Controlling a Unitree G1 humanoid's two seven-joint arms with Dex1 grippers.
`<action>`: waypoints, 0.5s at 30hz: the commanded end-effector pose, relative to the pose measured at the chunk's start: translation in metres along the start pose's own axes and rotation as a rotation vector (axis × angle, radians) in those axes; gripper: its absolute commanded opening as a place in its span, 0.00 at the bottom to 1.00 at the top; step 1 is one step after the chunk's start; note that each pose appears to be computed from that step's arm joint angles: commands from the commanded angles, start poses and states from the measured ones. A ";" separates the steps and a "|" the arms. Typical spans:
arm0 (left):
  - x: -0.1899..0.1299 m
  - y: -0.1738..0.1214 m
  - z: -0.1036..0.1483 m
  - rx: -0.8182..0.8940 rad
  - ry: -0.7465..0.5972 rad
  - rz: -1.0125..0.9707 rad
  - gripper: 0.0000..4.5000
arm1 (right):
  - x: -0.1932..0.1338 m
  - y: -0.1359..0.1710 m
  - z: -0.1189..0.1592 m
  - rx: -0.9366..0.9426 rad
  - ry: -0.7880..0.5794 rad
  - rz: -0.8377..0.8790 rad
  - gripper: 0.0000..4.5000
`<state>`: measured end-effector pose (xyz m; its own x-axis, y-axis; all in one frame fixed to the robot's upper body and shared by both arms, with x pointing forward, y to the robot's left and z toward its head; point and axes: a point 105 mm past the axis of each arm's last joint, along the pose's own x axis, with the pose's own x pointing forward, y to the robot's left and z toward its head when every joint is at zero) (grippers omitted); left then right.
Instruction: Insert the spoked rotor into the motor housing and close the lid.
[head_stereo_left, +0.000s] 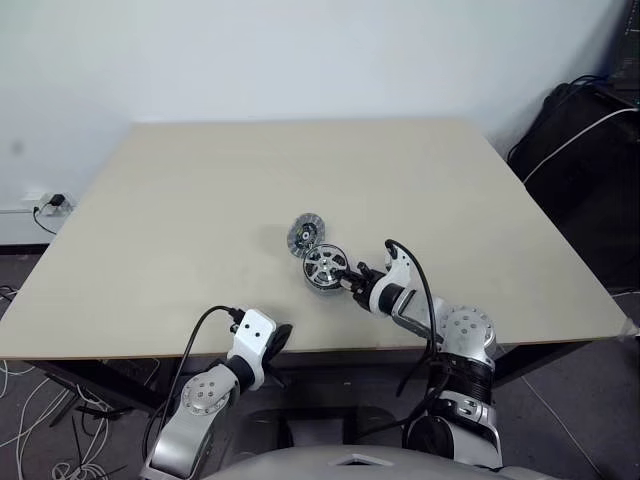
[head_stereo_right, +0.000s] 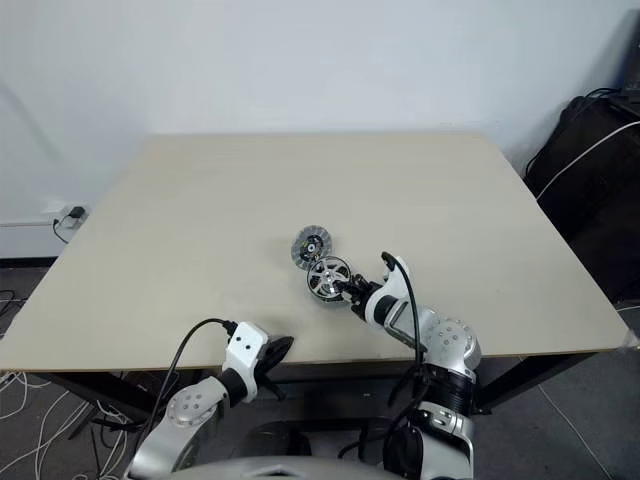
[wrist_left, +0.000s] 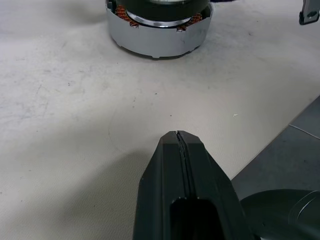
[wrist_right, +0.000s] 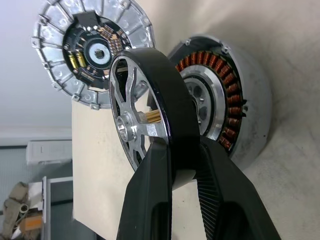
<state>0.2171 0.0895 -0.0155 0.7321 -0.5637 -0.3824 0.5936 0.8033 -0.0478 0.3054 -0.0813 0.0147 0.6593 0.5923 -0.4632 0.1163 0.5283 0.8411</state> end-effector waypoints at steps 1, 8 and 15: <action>-0.001 0.000 0.020 0.033 -0.071 -0.009 0.00 | 0.008 -0.002 -0.024 0.058 0.038 0.023 0.08; -0.001 0.001 0.020 0.032 -0.070 -0.006 0.00 | 0.010 -0.003 -0.021 0.064 0.024 0.016 0.16; -0.001 0.000 0.020 0.028 -0.070 -0.007 0.00 | 0.004 -0.001 -0.011 0.058 -0.012 0.036 0.67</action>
<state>0.2173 0.0893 -0.0152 0.7319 -0.5646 -0.3815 0.5944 0.8028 -0.0477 0.3086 -0.0779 0.0158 0.6722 0.6088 -0.4214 0.1083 0.4822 0.8694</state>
